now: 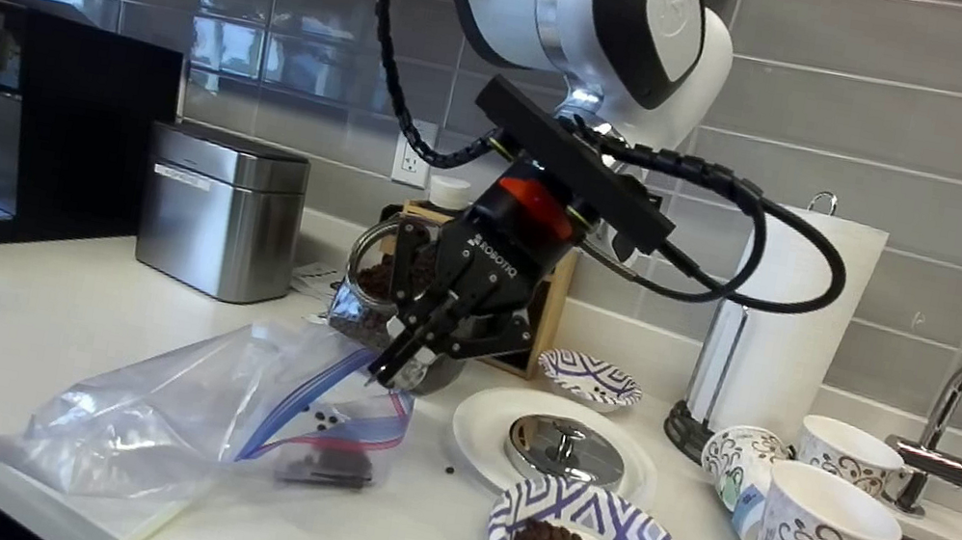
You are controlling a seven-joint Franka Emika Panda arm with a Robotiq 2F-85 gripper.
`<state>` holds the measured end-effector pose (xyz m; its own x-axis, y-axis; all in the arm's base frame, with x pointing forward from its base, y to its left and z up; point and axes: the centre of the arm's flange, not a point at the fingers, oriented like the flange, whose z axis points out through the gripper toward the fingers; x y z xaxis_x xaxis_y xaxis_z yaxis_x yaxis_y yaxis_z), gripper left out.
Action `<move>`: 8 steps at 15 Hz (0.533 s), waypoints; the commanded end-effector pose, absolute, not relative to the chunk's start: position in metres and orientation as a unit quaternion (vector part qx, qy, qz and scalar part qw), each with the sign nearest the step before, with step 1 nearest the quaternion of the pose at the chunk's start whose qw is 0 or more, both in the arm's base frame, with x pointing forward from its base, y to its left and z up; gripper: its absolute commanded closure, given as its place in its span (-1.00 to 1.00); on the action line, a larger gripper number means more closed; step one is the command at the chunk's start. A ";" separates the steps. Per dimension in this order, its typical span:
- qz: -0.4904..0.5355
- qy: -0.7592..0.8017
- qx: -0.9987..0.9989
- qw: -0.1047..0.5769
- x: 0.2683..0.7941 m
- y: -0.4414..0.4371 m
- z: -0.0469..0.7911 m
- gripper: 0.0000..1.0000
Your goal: Use the scope to get some objects from the bottle and put them in the plastic bag
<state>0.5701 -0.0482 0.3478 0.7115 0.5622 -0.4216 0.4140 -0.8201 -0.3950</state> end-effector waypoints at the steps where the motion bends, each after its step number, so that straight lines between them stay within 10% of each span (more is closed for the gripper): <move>1: 0.254 -0.270 -0.925 0.086 0.544 -0.031 0.355 0.98; 8: 0.213 -0.283 -0.935 0.008 0.521 -0.009 0.371 0.98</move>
